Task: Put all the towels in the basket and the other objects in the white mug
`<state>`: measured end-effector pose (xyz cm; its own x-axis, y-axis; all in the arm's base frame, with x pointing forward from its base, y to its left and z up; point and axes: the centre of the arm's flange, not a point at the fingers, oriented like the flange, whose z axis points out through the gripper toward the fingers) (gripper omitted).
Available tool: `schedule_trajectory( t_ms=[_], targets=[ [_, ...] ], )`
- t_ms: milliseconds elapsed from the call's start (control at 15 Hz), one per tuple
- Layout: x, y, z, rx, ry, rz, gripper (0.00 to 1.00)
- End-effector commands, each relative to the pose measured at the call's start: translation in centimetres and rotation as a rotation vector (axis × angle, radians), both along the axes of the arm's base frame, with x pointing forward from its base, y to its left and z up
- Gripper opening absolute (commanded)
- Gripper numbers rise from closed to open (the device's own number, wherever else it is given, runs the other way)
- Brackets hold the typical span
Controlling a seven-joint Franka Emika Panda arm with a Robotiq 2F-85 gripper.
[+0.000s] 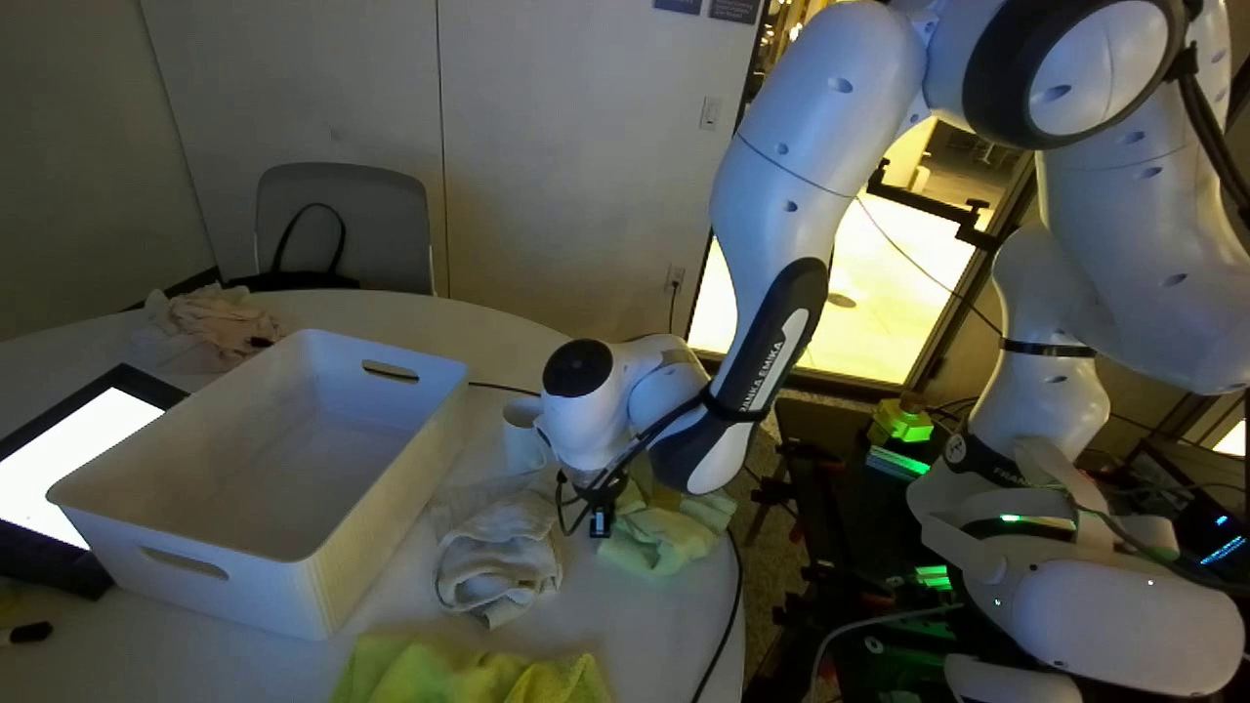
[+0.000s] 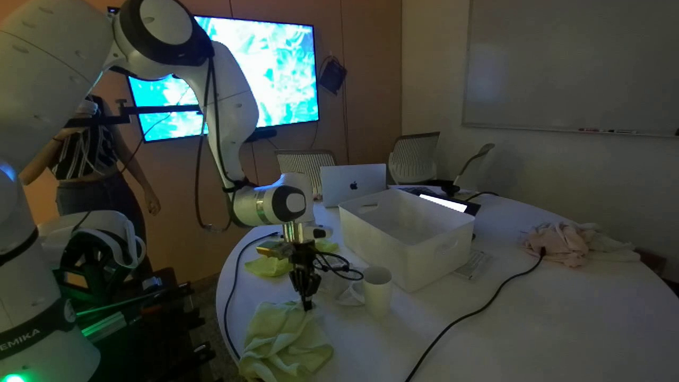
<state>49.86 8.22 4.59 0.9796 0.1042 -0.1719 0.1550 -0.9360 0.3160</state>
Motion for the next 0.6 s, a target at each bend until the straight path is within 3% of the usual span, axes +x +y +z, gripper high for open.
schedule_trajectory(
  t_ms=[0,533],
  targets=[
    [0.7,1.0,3.9,-0.001,-0.026,0.035,0.01],
    [2.3,3.9,13.0,-0.014,-0.077,0.085,0.01]
  ],
)
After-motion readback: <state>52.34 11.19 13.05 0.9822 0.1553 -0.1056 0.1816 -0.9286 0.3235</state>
